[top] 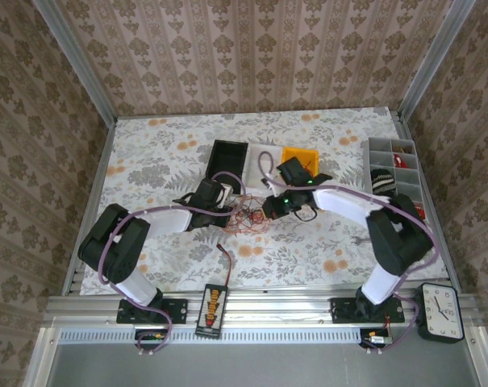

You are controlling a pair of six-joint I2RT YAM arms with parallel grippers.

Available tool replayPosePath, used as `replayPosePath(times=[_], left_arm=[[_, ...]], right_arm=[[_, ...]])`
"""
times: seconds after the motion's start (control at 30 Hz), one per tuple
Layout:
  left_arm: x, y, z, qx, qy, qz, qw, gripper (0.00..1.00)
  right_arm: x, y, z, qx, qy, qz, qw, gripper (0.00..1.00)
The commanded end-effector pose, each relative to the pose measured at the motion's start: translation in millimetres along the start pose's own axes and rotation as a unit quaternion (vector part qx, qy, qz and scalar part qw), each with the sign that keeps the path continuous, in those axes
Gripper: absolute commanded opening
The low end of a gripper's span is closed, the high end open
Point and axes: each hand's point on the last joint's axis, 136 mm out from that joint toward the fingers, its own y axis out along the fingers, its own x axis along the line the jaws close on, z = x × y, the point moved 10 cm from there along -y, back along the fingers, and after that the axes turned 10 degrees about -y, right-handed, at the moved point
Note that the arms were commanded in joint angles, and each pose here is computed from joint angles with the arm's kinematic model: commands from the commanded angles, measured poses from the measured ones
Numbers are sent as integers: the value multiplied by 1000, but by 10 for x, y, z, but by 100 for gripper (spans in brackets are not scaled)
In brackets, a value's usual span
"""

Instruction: Untangle the cables

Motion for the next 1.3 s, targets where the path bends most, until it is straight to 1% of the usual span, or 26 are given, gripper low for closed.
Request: replayPosePath(times=[0.0,0.07,0.17,0.23,0.33,0.47,0.6,0.77,0.9,1.03,1.07,1.1,1.13,1.27], left_arm=[[139,51,-3,12,-18,-79,997,0],[178,64,9,16,-20,-103,994,0],[230,72,17,19,-24,-136,990,0],[254,77,26,21,-27,-147,989,0],[299,79,31,25,-35,-167,985,0],[377,77,59,28,-47,-194,979,0],[501,73,93,34,-74,-230,970,0],[675,62,129,46,-119,-267,955,0],[777,43,133,47,-169,-263,949,0],[806,33,109,43,-191,-257,946,0],[810,30,113,44,-195,-260,945,0],[902,6,99,42,-215,-269,938,0],[932,-2,97,43,-226,-270,935,0],[972,-17,70,39,-259,-270,927,0]], right_arm=[[-77,-373,-73,-80,34,21,996,3],[-173,-565,-76,-119,60,26,991,2],[-346,-821,-77,-164,96,56,980,1],[-410,-1063,-82,-205,111,85,969,0],[-509,-1305,-74,-247,133,122,952,0],[-567,-1571,-31,-276,143,188,932,0],[-660,-1808,74,-311,177,238,903,0],[-724,-1903,214,-322,206,263,886,0],[-774,-1953,343,-326,236,294,867,0],[-815,-2007,461,-319,256,329,851,0],[-827,-2035,492,-317,263,341,845,0],[-846,-2079,530,-316,271,357,836,0],[-868,-2127,570,-316,280,371,827,0],[-944,-2333,741,-320,316,417,789,0]])
